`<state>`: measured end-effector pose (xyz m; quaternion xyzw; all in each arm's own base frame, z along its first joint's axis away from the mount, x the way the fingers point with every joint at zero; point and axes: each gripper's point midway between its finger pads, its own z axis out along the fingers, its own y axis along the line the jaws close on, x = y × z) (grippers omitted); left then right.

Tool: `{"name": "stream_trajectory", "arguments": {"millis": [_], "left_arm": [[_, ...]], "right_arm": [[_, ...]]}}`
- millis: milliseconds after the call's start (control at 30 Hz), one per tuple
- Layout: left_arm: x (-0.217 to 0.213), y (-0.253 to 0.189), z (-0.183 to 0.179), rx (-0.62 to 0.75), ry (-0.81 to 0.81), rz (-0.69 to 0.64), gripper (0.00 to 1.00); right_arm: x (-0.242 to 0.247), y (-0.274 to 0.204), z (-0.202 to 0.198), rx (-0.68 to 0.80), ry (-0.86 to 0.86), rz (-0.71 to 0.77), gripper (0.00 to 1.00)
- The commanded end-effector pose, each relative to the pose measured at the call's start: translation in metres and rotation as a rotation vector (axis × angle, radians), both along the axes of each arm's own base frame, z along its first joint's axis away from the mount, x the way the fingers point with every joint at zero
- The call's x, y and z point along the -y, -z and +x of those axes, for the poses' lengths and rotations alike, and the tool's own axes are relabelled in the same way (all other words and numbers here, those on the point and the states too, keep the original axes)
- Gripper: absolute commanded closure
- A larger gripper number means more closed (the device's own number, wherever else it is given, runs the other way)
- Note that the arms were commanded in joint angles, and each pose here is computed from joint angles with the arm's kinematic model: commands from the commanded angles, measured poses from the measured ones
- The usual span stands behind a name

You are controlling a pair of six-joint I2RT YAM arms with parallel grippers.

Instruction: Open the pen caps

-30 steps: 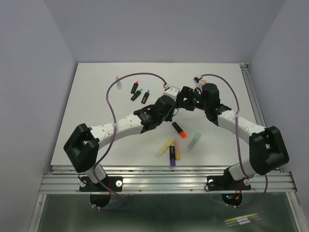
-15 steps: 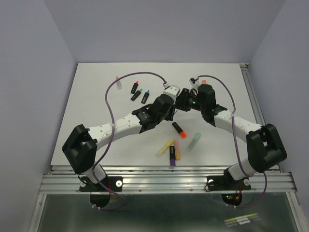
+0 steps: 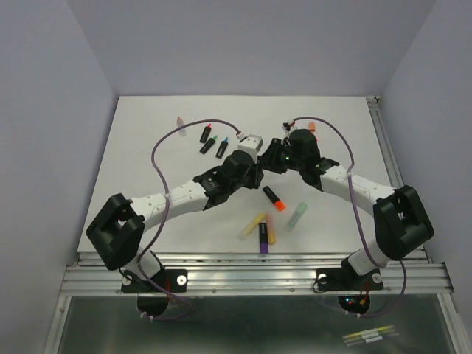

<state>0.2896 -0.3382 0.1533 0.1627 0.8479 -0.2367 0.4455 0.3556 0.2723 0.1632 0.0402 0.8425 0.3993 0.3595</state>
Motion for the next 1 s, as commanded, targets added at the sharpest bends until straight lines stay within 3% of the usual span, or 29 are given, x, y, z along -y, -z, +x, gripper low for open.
{"name": "stream_trajectory", "arguments": {"millis": [0,300,433,633,800,967], "left_arm": [[-0.008,0.040,-0.083,-0.256,0.189,0.028,1.00],[-0.009,0.027,-0.123,-0.329,0.288,-0.060,1.00],[-0.013,0.028,-0.122,-0.326,0.275,-0.037,1.00],[-0.043,0.017,-0.053,-0.215,-0.005,0.062,1.00],[-0.109,0.024,0.046,-0.191,-0.349,0.103,1.00],[-0.148,0.043,0.106,-0.233,-0.495,0.188,1.00]], "right_arm": [[0.064,-0.069,0.098,0.285,0.428,-0.116,0.99],[0.112,-0.087,0.147,0.346,0.673,-0.250,0.99],[0.107,-0.088,0.152,0.332,0.613,-0.201,0.99],[0.119,-0.051,0.148,0.238,0.580,-0.303,0.99],[0.138,0.006,0.141,0.132,0.542,-0.368,0.95],[0.156,0.051,0.138,0.031,0.540,-0.483,0.91]]}}
